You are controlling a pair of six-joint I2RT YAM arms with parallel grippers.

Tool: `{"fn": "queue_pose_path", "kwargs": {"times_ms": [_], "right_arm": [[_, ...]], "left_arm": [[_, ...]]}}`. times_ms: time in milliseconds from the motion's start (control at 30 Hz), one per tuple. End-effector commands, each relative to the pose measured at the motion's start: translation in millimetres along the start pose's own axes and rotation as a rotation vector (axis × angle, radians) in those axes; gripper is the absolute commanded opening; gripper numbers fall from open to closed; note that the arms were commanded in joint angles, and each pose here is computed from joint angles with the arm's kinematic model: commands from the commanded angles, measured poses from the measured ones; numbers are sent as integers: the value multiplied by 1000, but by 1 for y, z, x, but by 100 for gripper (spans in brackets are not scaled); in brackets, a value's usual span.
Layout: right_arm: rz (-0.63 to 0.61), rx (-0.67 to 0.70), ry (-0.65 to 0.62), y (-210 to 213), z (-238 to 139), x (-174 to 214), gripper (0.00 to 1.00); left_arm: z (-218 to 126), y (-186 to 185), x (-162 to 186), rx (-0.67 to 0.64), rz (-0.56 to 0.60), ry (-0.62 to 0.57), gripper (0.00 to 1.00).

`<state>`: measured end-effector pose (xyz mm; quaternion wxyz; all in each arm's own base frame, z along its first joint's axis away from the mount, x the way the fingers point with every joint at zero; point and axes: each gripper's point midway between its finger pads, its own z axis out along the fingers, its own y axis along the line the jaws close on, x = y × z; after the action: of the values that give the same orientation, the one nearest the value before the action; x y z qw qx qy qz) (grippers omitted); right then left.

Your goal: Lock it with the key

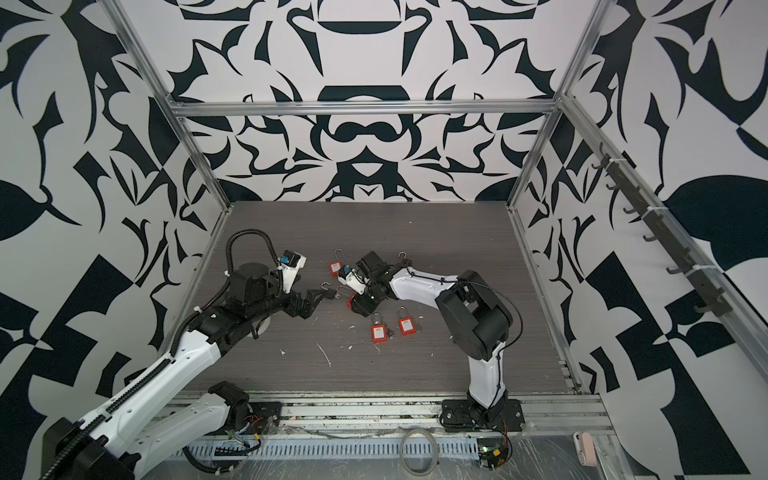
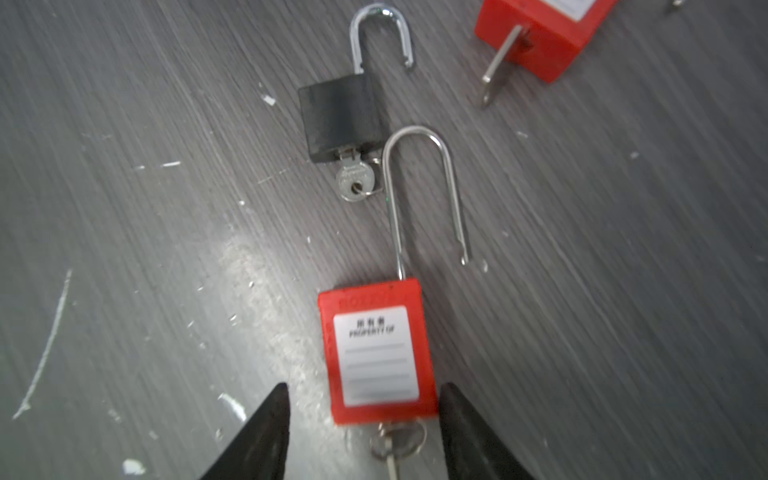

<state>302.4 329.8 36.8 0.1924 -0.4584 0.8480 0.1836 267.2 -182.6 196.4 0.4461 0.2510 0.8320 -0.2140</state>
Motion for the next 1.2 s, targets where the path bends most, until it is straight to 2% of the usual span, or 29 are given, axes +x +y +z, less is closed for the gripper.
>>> {"fn": "queue_pose_path", "kwargs": {"times_ms": [0,167,333,400,467,533,633,767,1000,1167], "right_arm": [[-44,-21,14,11,0,-6,57],[-63,37,61,11,9,-3,50],[-52,62,57,11,12,-3,39],[-40,78,58,8,12,-4,38],[-23,97,64,5,10,-5,41],[-6,91,77,6,10,-5,52],[6,69,75,12,12,-7,60],[34,79,76,10,16,-9,61],[89,110,111,4,18,-8,51],[78,117,117,5,10,-7,36]], "left_arm": [[-5,2,-1,-16,8,-3,99],[-5,1,-2,-10,11,-13,99],[-4,0,-5,1,10,-22,99],[-4,0,-5,1,10,-21,99],[-5,-1,-5,5,12,-22,99],[-5,-1,-5,2,13,-24,99],[-6,0,-5,0,11,-26,99],[-7,-1,-5,-2,11,-27,99],[-9,0,-6,-6,15,-34,99],[-10,0,-6,-6,18,-34,99]]}}
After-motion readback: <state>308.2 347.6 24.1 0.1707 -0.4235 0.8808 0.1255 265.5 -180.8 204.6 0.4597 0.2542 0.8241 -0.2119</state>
